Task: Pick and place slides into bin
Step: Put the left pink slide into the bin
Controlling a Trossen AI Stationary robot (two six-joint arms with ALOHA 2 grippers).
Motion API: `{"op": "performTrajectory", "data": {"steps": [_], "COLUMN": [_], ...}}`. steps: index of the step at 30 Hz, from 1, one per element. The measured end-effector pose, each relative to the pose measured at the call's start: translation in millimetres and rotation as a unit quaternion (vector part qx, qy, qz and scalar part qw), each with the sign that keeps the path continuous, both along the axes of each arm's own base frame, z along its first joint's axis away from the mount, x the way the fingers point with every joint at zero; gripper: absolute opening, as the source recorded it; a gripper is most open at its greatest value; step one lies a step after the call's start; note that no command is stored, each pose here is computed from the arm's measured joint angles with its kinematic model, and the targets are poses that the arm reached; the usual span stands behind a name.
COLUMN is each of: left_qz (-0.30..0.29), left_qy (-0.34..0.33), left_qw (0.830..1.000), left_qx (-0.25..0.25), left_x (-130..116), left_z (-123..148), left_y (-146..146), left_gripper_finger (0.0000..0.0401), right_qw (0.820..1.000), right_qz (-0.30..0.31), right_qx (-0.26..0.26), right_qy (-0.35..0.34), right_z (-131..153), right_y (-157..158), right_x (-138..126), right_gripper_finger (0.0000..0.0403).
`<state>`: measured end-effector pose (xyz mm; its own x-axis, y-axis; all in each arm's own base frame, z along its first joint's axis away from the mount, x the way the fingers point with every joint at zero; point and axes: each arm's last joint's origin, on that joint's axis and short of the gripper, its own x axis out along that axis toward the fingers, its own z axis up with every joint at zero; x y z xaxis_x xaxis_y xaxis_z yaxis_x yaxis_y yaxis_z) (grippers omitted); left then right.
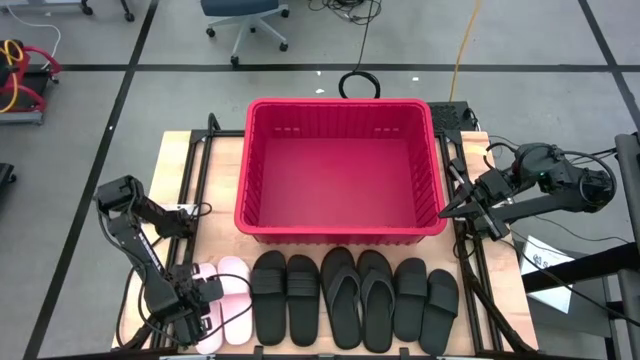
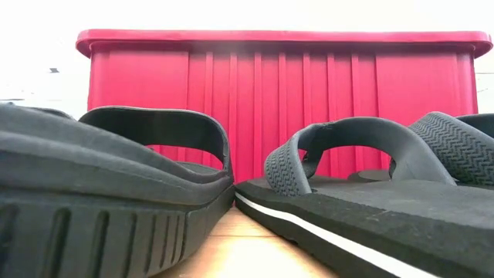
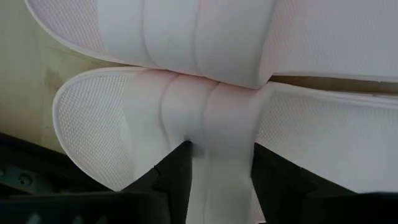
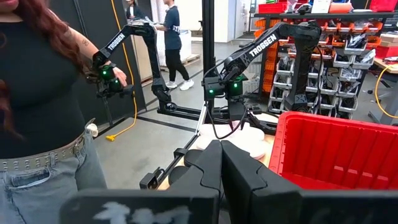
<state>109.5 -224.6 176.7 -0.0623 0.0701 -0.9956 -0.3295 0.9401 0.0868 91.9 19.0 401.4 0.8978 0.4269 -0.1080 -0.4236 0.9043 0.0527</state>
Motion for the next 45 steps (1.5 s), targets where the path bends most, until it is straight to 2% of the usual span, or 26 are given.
{"op": "performTrajectory", "data": {"steps": [8, 10, 18, 25, 31, 37, 41, 45], "left_qz": [0.027, 0.028, 0.046, 0.079, 0.1, 0.108, 0.092, 0.112], "left_qy": [0.001, 0.001, 0.024, 0.017, 0.022, 0.035, 0.003, -0.026], "left_qw": [1.0, 1.0, 0.999, 0.996, 0.995, 0.993, 0.996, 0.993], "left_qx": [0.001, 0.001, -0.009, -0.023, -0.015, 0.017, -0.021, -0.04], "left_x": [0, 0, 3, 7, 3, -1, -1, 3], "left_z": [0, 0, 3, 23, 58, 110, 136, 150], "left_y": [0, 0, 2, 10, 22, 39, 44, 51], "left_gripper_finger": [0.0021, 0.0008, 0.0003, 0.0001, 0.0, 0.0, 0.0, 0.0], "right_qw": [1.0, 1.0, 1.0, 1.0, 1.0, 1.0, 1.0, 1.0], "right_qz": [0.0, 0.0, 0.0, 0.0, 0.0, 0.0, 0.0, 0.001], "right_qx": [0.0, 0.0, 0.0, 0.0, 0.0, 0.0, -0.001, -0.011], "right_qy": [0.0, 0.0, 0.0, 0.0, 0.0, 0.0, 0.0, -0.005], "right_z": [0, 0, 0, 0, 0, 0, 0, 0], "right_y": [0, 0, 0, 0, 0, 0, 0, 0], "right_x": [0, 0, 0, 0, 0, 0, 0, 0], "right_gripper_finger": [0.0, 0.0, 0.0, 0.0, 0.0, 0.0, 0.0, 0.0]}}
